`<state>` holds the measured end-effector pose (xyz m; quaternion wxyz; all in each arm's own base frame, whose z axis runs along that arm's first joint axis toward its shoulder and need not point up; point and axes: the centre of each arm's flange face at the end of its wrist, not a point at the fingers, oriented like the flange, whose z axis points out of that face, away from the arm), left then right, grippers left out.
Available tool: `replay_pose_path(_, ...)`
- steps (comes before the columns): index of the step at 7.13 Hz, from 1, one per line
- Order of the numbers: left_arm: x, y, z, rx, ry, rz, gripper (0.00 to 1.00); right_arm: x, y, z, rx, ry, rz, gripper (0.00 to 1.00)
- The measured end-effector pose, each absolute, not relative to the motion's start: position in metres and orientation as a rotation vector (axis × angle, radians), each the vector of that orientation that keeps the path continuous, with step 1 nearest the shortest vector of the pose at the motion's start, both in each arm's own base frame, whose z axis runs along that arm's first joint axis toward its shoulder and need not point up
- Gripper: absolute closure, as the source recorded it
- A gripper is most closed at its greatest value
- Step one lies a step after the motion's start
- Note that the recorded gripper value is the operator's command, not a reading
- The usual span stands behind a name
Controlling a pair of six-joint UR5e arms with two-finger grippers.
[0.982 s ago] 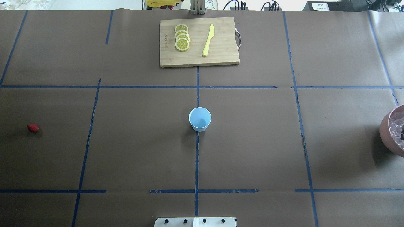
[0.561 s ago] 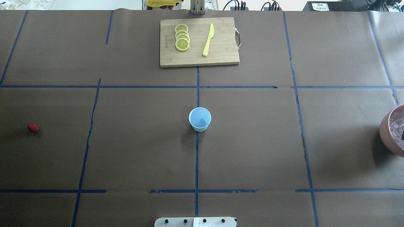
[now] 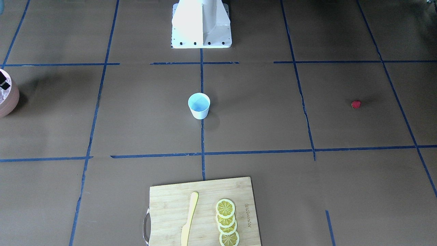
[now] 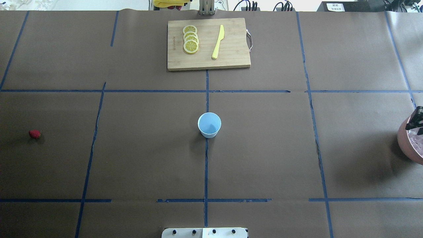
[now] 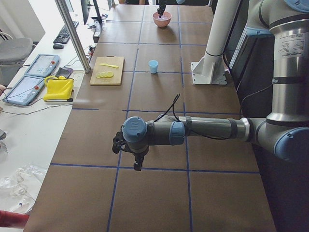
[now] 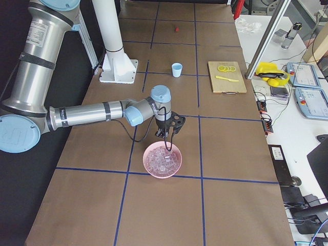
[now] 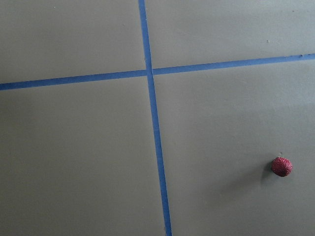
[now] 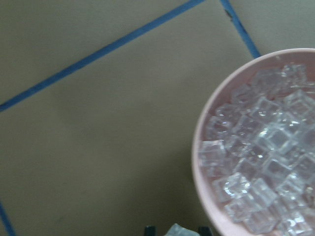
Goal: Put ice and strawberries in cup
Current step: 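Carry the ice cube with the right gripper over the light-blue cup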
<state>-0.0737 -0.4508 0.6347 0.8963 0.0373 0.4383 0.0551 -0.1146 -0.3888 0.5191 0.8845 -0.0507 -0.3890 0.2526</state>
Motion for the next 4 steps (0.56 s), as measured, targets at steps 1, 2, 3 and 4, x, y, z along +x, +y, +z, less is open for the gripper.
replay_pose_path(1,-0.074,-0.447,0.631,0.084,0.908,0.118,0.00,-0.136,-0.402,0.477,-0.110,-0.876,0.557,0.98)
replay_pose_path(2,-0.074,-0.444,0.627,0.092,0.908,0.122,0.00,-0.175,-0.418,0.431,-0.131,-0.944,0.585,0.98)
replay_pose_path(3,-0.073,-0.443,0.624,0.101,0.907,0.127,0.00,-0.223,-0.429,0.380,-0.164,-0.999,0.610,0.97)
replay_pose_path(4,-0.073,-0.443,0.623,0.117,0.905,0.136,0.00,-0.270,-0.436,0.330,-0.194,-1.024,0.631,0.97)
